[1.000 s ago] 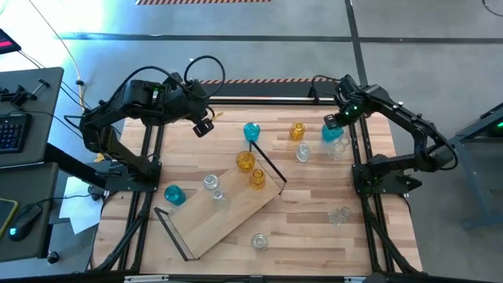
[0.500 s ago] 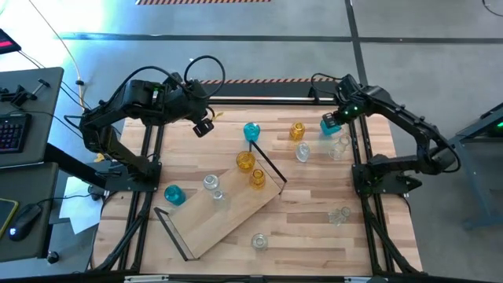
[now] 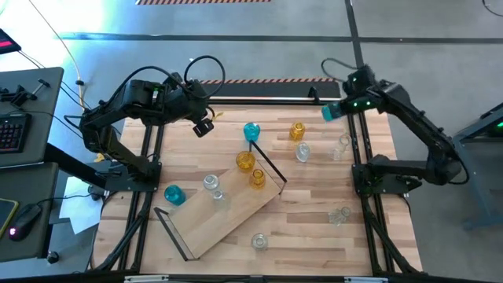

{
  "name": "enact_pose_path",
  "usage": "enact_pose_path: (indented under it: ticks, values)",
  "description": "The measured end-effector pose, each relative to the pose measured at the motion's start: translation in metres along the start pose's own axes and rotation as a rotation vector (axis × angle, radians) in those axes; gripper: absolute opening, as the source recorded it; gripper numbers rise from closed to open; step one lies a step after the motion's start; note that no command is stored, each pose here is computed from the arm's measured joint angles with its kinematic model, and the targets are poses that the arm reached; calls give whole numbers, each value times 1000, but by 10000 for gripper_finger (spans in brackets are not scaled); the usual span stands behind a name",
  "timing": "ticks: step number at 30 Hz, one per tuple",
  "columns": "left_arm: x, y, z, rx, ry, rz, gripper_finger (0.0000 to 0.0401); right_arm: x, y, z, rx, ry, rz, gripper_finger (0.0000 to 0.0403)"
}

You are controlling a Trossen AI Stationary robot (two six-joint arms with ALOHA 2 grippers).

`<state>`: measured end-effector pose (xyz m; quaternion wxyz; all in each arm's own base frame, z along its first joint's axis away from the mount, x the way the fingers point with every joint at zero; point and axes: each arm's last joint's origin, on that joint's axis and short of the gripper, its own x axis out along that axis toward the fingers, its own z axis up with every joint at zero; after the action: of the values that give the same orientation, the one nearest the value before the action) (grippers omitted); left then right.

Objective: Sort vases onto shelf
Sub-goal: Put the blue vase on the shelf

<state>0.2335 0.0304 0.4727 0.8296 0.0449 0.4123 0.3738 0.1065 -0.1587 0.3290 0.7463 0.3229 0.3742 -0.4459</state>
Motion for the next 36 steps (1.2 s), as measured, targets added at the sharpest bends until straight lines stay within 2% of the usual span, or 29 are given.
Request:
enact_pose_path:
  ticks: [8,20,27,36]
  values:
    - [0,0,0,0,0,0,140,-60,20,25,-48,-190,89,5]
    - [0,0,0,-1,0,0,140,-122,70,21,-163,-307,406,5]
    - [0,0,0,-1,0,0,140,-133,104,14,-206,-341,595,5]
    - [0,-1,0,-1,7,-28,140,-115,163,10,-288,-298,738,5]
